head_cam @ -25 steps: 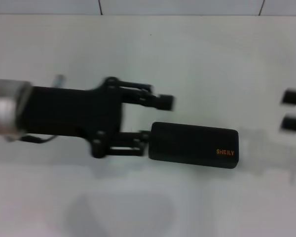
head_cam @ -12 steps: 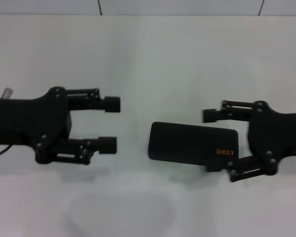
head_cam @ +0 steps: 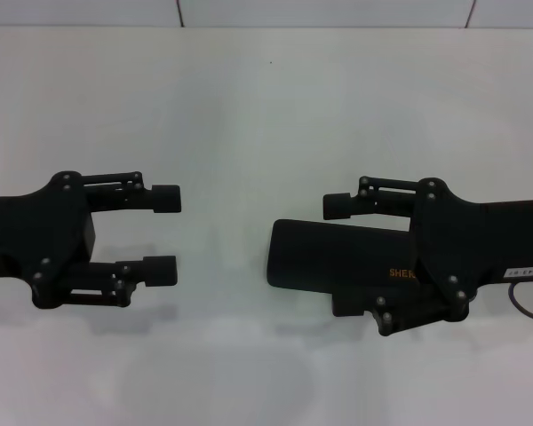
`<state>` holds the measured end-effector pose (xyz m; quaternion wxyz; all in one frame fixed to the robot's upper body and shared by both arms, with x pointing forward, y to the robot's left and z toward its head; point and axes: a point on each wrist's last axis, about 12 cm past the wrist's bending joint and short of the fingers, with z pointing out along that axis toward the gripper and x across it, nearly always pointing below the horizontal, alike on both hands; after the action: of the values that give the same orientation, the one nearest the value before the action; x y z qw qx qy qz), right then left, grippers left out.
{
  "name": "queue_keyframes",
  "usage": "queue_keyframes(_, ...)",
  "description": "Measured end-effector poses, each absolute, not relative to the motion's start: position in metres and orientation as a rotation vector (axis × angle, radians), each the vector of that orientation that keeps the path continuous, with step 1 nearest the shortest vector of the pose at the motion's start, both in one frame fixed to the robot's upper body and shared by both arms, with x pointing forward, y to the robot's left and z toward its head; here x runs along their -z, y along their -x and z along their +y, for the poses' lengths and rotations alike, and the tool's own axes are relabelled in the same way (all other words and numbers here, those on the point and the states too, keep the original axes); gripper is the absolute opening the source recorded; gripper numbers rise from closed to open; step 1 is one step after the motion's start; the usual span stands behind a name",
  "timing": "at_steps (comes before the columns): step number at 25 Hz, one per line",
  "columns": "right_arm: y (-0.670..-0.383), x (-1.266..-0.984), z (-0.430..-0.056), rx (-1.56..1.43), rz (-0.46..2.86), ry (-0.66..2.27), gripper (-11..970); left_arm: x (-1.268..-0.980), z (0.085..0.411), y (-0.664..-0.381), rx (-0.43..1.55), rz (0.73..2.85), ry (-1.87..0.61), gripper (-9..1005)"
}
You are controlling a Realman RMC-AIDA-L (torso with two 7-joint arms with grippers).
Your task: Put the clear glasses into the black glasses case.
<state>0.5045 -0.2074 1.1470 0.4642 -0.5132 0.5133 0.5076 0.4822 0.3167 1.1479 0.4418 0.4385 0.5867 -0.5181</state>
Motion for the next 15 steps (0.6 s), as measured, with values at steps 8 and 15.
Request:
queue_keyframes(8,-0.5010,-1.1456,-0.2075,-1.255,1.261,1.271,883,-1.1483,0.3176,-0.4790,1.306,1.440,-1.092,754)
queue_keyframes(15,-0.4997,-1.1451,-0.2086,-1.257,1.262,1.269,883,-1.1467,0.3172,-0.4780,1.311,1.445,-1.088,754)
